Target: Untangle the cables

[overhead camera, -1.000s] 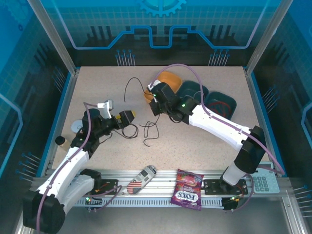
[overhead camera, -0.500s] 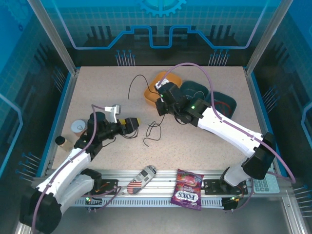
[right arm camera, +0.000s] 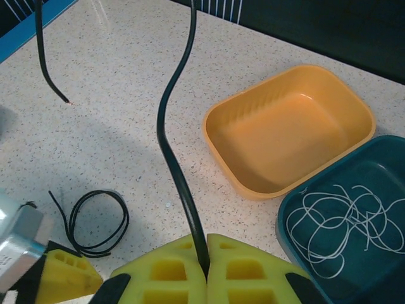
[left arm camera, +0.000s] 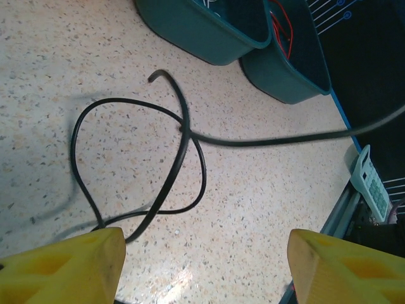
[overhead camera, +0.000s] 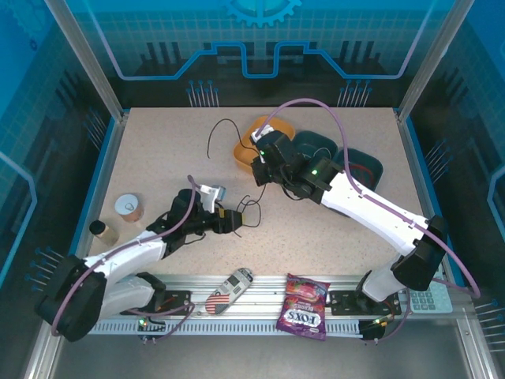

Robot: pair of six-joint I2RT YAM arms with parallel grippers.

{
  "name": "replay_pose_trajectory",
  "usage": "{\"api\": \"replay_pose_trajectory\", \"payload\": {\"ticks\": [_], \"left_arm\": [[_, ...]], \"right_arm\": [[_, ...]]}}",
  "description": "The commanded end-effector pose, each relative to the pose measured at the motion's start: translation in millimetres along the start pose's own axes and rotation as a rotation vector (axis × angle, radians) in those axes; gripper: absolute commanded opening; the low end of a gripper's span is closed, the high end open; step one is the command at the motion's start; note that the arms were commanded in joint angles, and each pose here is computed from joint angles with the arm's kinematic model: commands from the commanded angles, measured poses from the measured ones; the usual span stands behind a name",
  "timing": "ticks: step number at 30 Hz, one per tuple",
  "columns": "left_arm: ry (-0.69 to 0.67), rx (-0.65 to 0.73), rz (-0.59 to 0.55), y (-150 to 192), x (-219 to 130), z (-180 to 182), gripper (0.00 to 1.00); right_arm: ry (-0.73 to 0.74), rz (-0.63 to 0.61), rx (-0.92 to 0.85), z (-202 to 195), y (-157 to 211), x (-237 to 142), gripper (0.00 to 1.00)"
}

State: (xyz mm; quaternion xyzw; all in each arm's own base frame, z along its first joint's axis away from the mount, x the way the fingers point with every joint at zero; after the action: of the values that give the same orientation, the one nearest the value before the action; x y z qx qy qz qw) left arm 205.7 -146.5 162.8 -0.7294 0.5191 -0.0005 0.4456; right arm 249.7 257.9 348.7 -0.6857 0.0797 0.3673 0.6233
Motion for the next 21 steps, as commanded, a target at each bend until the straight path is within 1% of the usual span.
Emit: {"api": "replay_pose_trajectory", "payload": {"ticks": [1, 4, 6, 8, 12, 14, 15, 16, 19, 21], "left_arm": [[0.025, 0.071, -0.046, -6.0, 10.9, -3.2, 0.67], [0.027, 0.083, -0.021, -6.0, 23.0, -3.3, 0.64], [0.009, 0.088, 0.0, -4.6, 30.8, -1.4, 0.56], [-0.009, 0.079, 0.01, -2.9, 35.2, 1.2, 0.52], [-0.043, 0.059, 0.007, -0.6, 35.6, 4.5, 0.45], [-0.075, 0.056, -0.003, -1.0, 32.9, 5.9, 0.44], [-0.09, 0.055, -0.009, -0.8, 30.7, 6.4, 0.44], [-0.098, 0.058, -0.013, -1.1, 28.6, 5.6, 0.47], [-0.125, 0.064, -0.04, -2.8, 18.7, 3.0, 0.6], [-0.138, 0.072, -0.059, -4.5, 10.9, -0.2, 0.69]], "right_arm": [[-0.058, -0.038, 0.029, 4.8, -10.1, -20.7, 0.0], [-0.06, -0.049, 0.037, 4.6, -13.1, -23.3, 0.0], [-0.044, -0.064, 0.042, 2.6, -15.5, -27.2, 0.0], [-0.016, -0.081, 0.044, -0.8, -17.6, -32.0, 0.0], [0.045, -0.114, 0.033, -9.3, -22.8, -43.6, 0.0], [0.072, -0.12, 0.047, -14.5, -25.5, -47.2, 0.0], [0.083, -0.119, 0.064, -17.9, -27.3, -49.2, 0.0], [0.094, -0.112, 0.081, -21.4, -28.8, -49.8, 0.0], [0.123, -0.066, 0.154, -34.8, -32.5, -48.5, 0.0], [0.118, -0.013, 0.196, -42.8, -34.2, -41.6, 0.0]]}}
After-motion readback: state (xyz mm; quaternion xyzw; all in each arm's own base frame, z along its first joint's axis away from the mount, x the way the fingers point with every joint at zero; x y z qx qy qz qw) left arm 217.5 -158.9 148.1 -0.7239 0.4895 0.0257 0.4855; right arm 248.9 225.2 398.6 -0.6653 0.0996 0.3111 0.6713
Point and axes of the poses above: each hand's point on the last joint's axis, 136 mm out from that joint toward the fingers, its own x axis out along the fingers, its own z axis along the line the jaws close on, y = z × x, the point moved 10 cm from there along -x, back along the fingers, and after that the axes turned 4 degrees about x, right-handed, at the moved point
